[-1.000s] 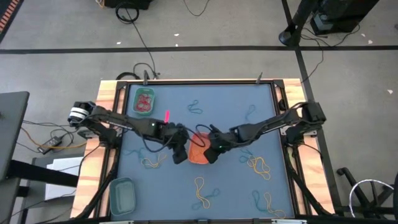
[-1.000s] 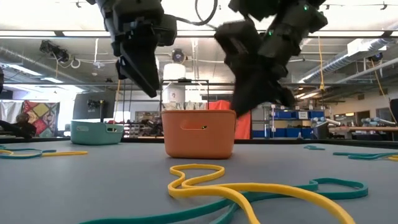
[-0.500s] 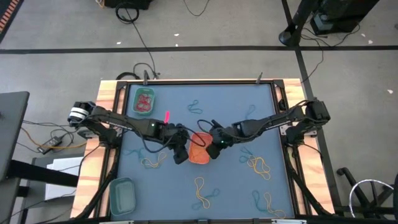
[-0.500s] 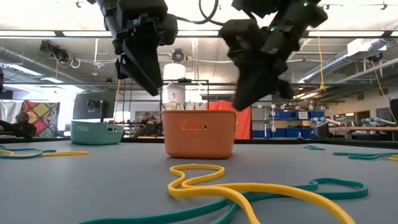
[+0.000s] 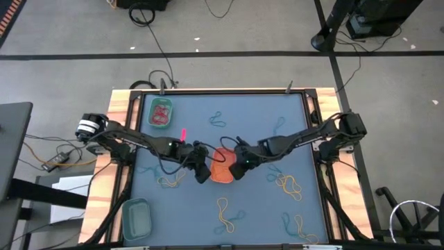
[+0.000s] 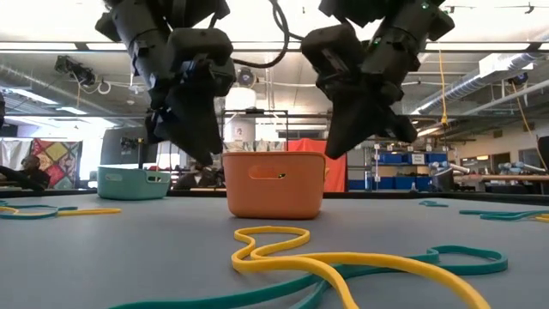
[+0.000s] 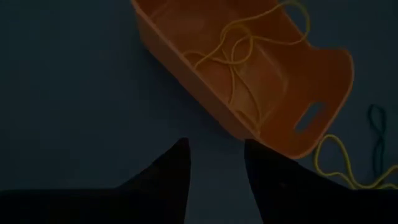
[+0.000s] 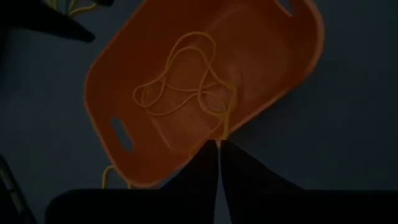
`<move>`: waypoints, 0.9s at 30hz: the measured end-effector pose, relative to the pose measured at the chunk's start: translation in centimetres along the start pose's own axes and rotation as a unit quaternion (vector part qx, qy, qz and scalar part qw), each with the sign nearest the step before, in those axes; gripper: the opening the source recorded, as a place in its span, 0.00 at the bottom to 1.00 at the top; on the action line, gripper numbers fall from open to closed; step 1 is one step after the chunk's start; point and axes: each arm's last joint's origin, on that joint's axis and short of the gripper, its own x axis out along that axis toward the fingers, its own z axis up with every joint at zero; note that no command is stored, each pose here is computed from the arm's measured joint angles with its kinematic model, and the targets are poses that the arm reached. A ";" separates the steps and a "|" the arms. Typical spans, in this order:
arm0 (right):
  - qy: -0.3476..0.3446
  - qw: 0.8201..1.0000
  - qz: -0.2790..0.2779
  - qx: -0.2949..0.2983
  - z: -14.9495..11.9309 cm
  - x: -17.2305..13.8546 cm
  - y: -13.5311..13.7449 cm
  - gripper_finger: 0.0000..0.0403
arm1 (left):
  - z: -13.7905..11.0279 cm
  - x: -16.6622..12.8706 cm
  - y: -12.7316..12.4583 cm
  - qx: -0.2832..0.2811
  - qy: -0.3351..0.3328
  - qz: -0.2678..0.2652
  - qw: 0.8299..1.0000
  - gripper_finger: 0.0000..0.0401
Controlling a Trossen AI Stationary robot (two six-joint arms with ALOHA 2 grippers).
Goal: Sort rubber bands into baskets
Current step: Put the top yellow rubber band into the orange bin
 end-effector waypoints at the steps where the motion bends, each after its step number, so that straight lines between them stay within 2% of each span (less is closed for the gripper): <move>1: 0.002 1.000 -0.001 0.009 0.0 0.0 0.0 0.08 | 0.0 0.1 0.0 -0.004 -0.007 -0.008 1.000 0.39; 6: 0.016 0.998 -0.027 0.045 -0.4 0.2 -0.5 0.08 | 0.1 0.6 -0.1 -0.016 -0.032 -0.031 0.999 0.39; 14: 0.026 0.997 -0.035 0.065 -0.9 1.2 -0.5 0.08 | -0.7 2.4 -0.5 -0.031 -0.019 -0.032 0.999 0.39; 22: 0.015 0.998 0.007 0.064 -0.5 1.3 0.2 0.08 | 0.0 2.1 -1.7 -0.042 -0.062 -0.086 0.994 0.39; 27: -0.001 0.998 0.036 0.045 -0.1 1.4 0.8 0.08 | 0.3 2.0 -1.8 -0.048 -0.080 -0.090 0.992 0.39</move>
